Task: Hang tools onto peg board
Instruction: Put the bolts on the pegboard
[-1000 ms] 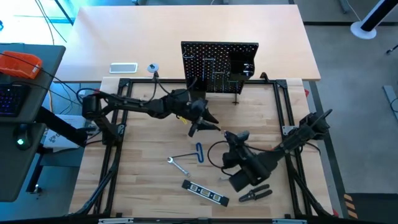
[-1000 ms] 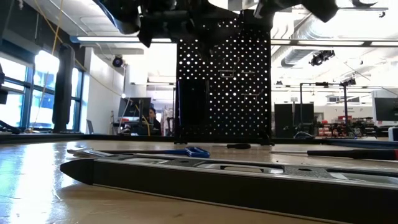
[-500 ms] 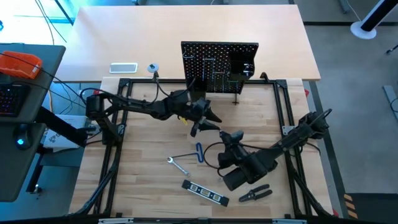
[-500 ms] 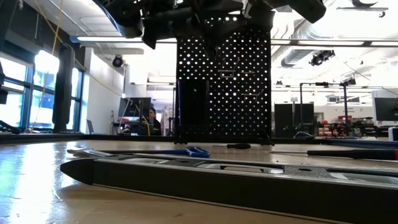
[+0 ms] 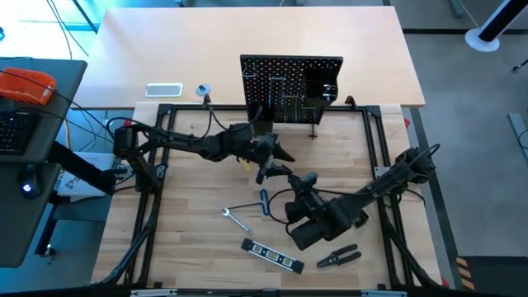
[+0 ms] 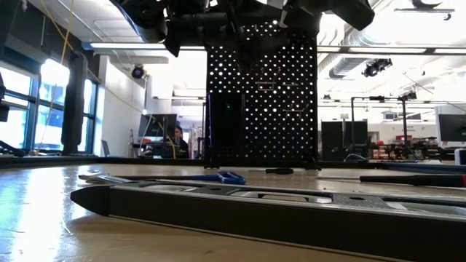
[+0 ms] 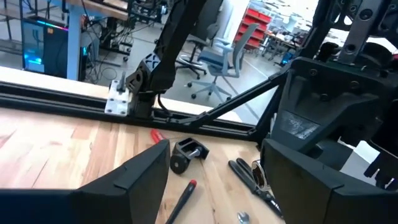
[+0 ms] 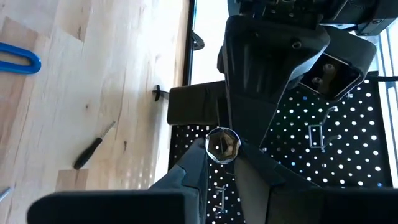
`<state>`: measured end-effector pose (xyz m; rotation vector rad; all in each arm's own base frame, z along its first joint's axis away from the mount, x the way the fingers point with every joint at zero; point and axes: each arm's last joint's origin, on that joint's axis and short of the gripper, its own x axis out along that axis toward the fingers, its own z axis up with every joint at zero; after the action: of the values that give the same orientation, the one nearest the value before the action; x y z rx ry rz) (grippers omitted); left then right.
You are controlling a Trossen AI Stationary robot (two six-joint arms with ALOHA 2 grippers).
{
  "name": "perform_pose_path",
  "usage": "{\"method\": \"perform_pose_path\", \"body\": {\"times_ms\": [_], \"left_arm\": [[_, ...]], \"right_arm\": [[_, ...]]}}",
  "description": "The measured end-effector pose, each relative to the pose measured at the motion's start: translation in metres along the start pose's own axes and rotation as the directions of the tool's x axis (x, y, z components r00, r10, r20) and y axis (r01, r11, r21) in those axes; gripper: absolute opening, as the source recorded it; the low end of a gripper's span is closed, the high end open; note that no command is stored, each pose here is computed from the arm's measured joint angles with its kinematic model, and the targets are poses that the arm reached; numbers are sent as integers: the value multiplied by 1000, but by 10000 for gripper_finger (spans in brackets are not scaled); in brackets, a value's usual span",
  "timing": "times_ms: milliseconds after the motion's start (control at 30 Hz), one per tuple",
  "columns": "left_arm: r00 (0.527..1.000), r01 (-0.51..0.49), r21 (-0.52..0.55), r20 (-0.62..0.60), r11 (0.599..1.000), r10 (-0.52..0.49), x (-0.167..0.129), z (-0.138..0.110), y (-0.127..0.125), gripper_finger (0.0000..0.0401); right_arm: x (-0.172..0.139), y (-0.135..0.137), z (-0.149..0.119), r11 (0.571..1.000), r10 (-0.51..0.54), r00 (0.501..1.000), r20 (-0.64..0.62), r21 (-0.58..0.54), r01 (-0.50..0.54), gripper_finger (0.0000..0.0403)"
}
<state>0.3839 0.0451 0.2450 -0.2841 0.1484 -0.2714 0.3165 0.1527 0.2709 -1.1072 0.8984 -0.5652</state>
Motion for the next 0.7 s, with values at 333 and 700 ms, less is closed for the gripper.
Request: {"method": "perform_pose_path", "body": {"times_ms": [333,700], "left_arm": [[1000,-18,-14,-4,1000,18,-3,2,6,249],[999,-16,-11,-39,1000,16,-4,-2,6,249]], "right_arm": [[5,-2,-7,1000,3,999,-45,-10,-4,51],[9,-3,-10,1000,0,998,-67,3,0,51]]}}
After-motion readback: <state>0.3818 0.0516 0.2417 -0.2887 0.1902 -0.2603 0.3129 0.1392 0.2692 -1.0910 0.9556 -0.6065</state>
